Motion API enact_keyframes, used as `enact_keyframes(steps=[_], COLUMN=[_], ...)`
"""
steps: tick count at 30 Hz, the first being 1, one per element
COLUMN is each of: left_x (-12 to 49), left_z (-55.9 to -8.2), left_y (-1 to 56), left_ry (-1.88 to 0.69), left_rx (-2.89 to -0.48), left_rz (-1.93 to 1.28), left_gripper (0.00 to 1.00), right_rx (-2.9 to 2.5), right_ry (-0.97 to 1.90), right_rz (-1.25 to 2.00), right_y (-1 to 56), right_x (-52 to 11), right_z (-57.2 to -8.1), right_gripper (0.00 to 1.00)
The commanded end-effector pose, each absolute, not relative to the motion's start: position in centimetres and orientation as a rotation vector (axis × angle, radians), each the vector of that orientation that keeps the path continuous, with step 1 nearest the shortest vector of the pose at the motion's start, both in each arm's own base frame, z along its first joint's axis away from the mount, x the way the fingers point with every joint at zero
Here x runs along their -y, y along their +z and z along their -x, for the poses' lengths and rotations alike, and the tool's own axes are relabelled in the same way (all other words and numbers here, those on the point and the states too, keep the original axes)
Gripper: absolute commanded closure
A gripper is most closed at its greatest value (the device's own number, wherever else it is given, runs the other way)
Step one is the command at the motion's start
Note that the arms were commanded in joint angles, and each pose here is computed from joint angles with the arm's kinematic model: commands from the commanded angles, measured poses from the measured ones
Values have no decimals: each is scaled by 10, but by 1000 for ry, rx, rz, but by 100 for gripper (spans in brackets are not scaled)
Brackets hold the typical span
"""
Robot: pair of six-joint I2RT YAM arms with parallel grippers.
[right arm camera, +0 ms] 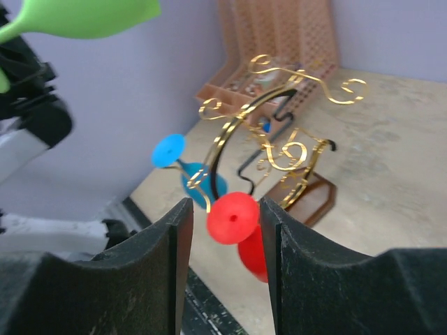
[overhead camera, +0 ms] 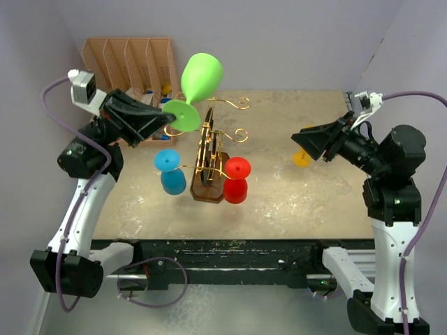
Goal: Take the wine glass off the wine glass rack
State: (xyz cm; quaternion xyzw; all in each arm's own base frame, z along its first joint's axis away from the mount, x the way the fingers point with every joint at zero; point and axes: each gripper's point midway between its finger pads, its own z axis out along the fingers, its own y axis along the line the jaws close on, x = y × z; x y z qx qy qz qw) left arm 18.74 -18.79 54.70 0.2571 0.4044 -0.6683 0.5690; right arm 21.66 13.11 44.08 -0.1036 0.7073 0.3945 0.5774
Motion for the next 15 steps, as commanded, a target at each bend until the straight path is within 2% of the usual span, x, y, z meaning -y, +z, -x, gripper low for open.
enact_keyframes(steps=[1,8,12,15], left_x=[186,210,210,200], left_z=[-120,-61,-35,-11], left_y=[539,507,506,510], left_ry=[-1597,-1687,-1801,-1825], left_rx=[-703,-651,-604,-532], left_rz=[-814,-1022,-1029,-1026], left_gripper=[100,100,100,100], right_rx=[-1527,-1449,-1418,-1377], right_ry=[1076,1183,1255,1267], right_rz=[428,596,686,753], right_y=[474,474,472,479], right_x=[-154,-170,-178,-180], right_z=[-175,-144,-135,-121], right_gripper=[53,50,48,43])
